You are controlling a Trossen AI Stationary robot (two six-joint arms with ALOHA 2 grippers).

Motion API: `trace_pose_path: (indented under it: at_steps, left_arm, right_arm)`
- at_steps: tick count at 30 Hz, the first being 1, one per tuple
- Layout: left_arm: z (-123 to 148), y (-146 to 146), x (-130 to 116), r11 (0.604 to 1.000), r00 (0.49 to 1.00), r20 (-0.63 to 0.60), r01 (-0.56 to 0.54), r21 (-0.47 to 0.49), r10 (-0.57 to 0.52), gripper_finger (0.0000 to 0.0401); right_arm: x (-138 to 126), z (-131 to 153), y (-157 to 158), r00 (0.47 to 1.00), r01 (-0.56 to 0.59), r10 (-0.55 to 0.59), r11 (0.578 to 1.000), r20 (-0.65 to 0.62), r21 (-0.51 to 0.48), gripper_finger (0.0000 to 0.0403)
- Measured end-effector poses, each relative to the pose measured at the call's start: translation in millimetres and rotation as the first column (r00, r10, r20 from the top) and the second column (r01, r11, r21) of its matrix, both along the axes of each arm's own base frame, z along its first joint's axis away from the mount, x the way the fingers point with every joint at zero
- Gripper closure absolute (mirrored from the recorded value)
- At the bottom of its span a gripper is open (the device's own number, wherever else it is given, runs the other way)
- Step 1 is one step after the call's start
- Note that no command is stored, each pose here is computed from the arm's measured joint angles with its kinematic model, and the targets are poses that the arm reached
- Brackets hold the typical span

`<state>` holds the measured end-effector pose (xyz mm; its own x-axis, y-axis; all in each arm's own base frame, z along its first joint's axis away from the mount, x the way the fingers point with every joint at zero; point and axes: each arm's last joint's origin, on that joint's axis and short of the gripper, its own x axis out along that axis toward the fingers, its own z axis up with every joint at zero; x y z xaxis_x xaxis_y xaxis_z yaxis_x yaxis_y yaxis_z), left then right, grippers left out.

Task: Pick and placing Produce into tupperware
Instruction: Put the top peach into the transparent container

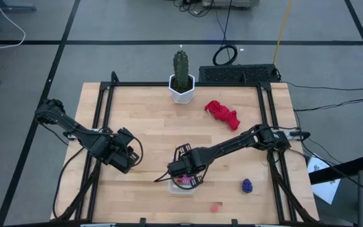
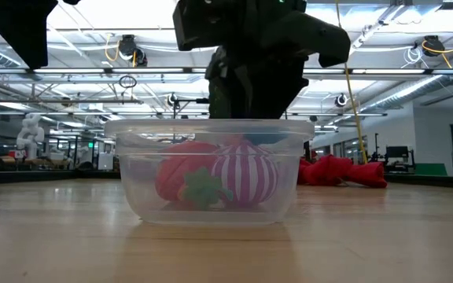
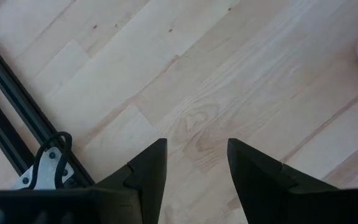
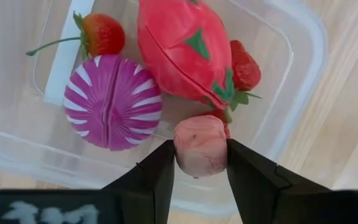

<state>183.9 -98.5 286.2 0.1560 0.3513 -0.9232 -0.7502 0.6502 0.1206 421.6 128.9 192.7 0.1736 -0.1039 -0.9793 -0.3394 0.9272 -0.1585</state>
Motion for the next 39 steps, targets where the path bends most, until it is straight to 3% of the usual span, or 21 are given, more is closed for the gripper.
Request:
trace_pose_path:
  at_steps: [39]
  left_arm:
    - [0.0, 0.0, 0.1, 1.000, 1.000, 0.000, 0.005, 0.001, -0.005, 0.0226]
  right_arm:
    - [0.6, 0.2, -0.1, 0.997, -0.080, 0.080, 0.997, -0.002, -0.013, 0.0272]
